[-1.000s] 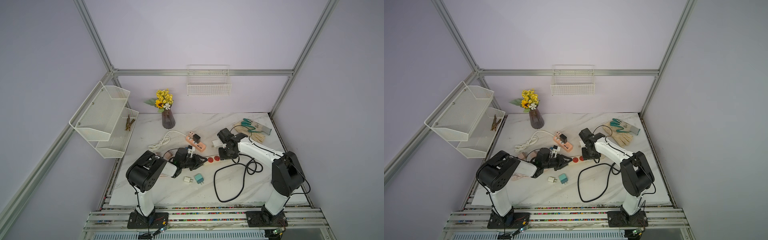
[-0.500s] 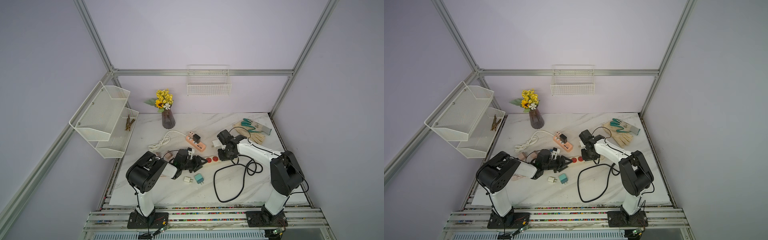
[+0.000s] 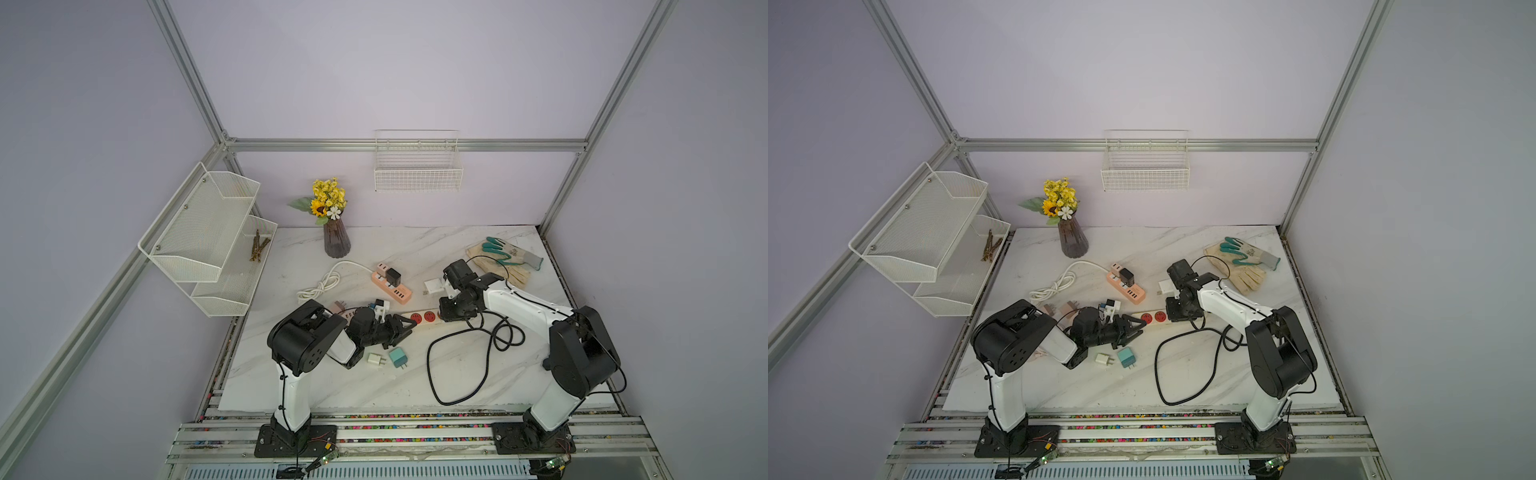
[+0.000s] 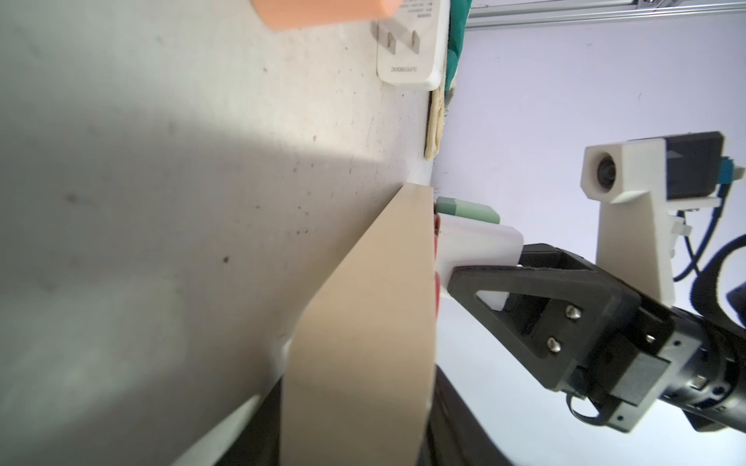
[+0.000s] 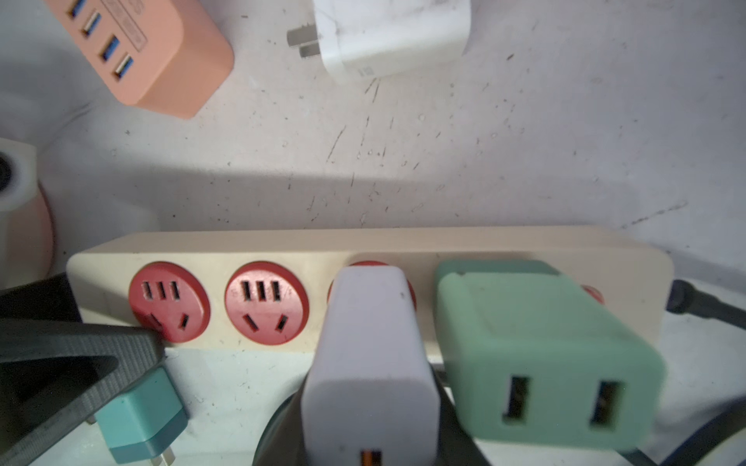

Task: Pull the plug off the socket
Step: Remove the plug from the socket.

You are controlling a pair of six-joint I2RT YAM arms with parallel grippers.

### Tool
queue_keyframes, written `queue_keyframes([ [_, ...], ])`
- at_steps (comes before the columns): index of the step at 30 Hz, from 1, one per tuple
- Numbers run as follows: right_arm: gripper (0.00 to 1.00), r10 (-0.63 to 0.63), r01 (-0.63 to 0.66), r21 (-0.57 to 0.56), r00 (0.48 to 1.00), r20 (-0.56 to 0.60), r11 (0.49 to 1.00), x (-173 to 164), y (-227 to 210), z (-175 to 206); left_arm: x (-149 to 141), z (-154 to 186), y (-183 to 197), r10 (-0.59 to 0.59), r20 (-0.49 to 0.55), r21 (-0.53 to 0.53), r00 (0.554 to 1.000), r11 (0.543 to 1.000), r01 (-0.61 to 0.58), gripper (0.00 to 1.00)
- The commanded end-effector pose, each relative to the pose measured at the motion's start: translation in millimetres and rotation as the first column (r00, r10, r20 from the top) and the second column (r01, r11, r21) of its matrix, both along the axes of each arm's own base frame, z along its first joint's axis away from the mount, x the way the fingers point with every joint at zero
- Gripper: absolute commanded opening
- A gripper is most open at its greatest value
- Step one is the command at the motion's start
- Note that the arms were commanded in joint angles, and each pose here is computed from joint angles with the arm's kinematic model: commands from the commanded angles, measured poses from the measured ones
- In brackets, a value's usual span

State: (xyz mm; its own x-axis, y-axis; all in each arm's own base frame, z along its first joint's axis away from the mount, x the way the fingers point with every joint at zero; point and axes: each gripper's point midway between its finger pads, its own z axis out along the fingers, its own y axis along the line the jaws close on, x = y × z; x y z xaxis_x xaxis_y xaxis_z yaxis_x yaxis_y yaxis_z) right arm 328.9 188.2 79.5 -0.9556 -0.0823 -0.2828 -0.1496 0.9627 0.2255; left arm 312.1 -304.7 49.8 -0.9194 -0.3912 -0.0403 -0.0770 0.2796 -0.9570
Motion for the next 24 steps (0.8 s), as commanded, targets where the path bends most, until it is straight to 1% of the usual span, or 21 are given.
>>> queue_keyframes([
  [1,0.0,0.04,-0.041,0.164,0.999,0.006,0.986,-5,17,18,8,2,6,0.058,0.033,-0.006,0.998,0.998,-0.057,0.52],
  [3,0.0,0.056,-0.055,0.199,0.998,-0.001,0.978,-7,20,19,11,4,4,0.06,0.05,-0.013,0.997,0.998,-0.059,0.53],
  [5,0.0,0.073,-0.071,0.211,0.997,-0.003,0.975,-7,22,19,13,5,3,0.063,0.056,-0.029,0.996,0.998,-0.062,0.54],
  [8,0.0,0.066,-0.064,0.203,0.998,-0.003,0.977,-7,19,18,14,7,3,0.071,0.069,-0.047,0.995,0.997,-0.068,0.57],
  [9,0.0,0.061,-0.058,0.202,0.998,-0.005,0.978,-6,17,17,16,14,4,0.077,0.101,-0.07,0.992,0.995,-0.07,0.59],
  [11,0.0,0.066,-0.062,0.207,0.998,-0.01,0.976,-6,17,15,17,16,5,0.085,0.117,-0.08,0.989,0.994,-0.076,0.62],
  [14,0.0,0.07,-0.066,0.214,0.998,-0.009,0.975,-6,18,15,19,18,6,0.088,0.135,-0.091,0.987,0.993,-0.077,0.63],
  [20,0.0,0.102,-0.096,0.237,0.995,-0.011,0.967,-10,22,17,21,22,-1,0.06,0.155,-0.103,0.986,0.994,-0.044,0.61],
  [24,0.0,0.103,-0.096,0.243,0.995,-0.015,0.965,-10,23,15,21,25,-4,0.045,0.164,-0.113,0.985,0.993,-0.027,0.54],
])
